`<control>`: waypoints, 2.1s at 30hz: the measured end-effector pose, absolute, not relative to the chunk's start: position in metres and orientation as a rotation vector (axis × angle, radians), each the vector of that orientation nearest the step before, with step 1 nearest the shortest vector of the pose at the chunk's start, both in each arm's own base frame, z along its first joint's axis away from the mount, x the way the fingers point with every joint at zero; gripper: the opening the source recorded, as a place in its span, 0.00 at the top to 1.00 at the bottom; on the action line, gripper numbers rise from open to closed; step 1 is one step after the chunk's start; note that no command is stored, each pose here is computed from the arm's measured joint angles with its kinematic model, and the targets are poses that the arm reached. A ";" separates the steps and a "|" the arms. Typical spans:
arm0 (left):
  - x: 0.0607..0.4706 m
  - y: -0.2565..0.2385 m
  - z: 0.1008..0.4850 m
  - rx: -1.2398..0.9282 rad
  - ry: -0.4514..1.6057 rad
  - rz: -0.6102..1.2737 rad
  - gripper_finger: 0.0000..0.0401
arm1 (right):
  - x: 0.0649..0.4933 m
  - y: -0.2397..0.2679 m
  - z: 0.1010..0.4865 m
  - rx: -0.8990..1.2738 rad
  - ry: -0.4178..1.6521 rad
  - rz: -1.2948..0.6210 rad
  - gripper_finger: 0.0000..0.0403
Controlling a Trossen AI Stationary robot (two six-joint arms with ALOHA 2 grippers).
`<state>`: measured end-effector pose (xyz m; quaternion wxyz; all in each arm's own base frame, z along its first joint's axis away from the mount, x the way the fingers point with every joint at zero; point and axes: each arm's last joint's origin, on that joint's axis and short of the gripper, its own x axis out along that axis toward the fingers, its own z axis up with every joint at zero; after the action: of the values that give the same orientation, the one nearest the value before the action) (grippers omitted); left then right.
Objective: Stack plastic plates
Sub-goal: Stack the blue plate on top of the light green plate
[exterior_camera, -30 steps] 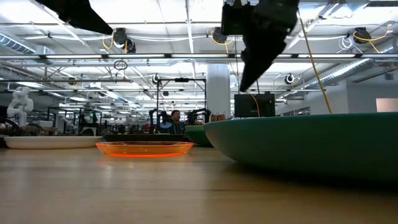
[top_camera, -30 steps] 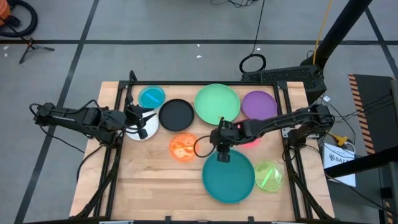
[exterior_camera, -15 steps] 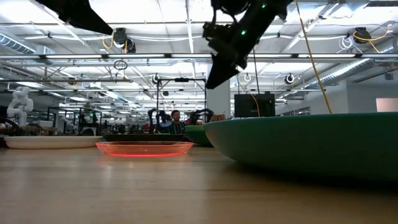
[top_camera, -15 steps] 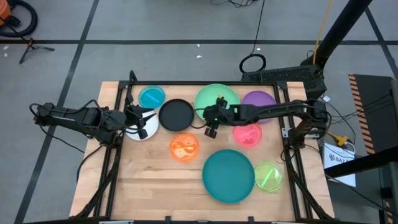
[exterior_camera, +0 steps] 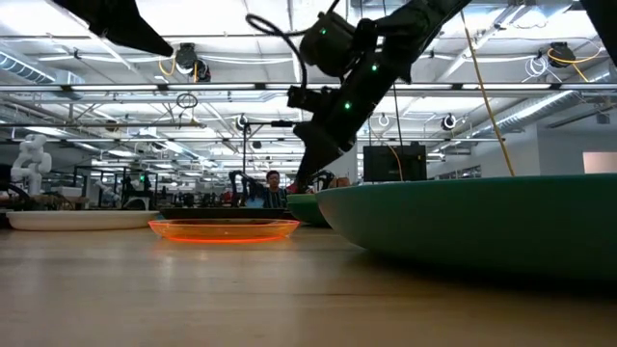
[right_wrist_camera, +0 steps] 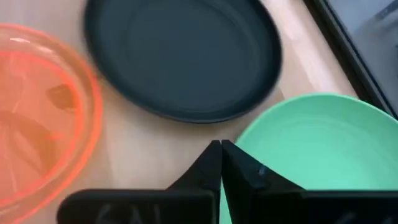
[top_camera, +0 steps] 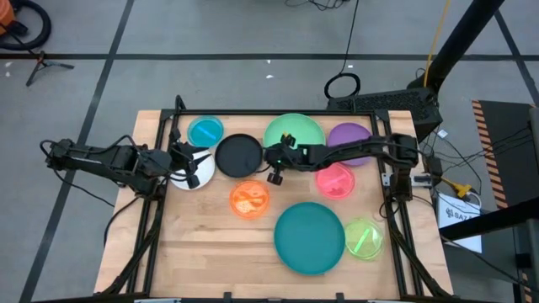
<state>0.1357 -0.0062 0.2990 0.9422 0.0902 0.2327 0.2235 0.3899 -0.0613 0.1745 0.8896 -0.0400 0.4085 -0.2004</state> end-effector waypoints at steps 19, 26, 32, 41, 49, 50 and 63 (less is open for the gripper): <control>0.135 -0.006 0.299 0.176 0.477 0.458 0.75 | 0.391 -0.071 0.160 -0.023 0.874 -0.460 1.00; 0.134 -0.006 0.297 0.181 0.495 0.459 0.75 | 0.385 -0.049 0.192 0.012 0.813 -0.384 1.00; 0.134 -0.006 0.297 0.176 0.494 0.460 0.75 | 0.368 -0.015 0.219 0.094 0.851 -0.134 1.00; 0.135 -0.006 0.297 0.162 0.489 0.464 0.75 | 0.348 0.028 0.214 0.153 1.070 0.080 0.90; 0.135 -0.006 0.297 0.159 0.488 0.465 0.75 | 0.343 0.034 0.210 0.124 1.125 0.037 0.60; 0.135 -0.006 0.297 0.158 0.489 0.465 0.75 | 0.343 0.034 0.209 0.124 1.132 0.033 0.57; 0.135 -0.006 0.297 0.159 0.491 0.462 0.75 | 0.347 0.035 0.179 0.121 1.261 0.026 0.50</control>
<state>0.1345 -0.0061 0.2970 0.9406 0.0779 0.2404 0.2266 0.3467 0.0346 0.1793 0.8058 0.0564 0.5893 0.0123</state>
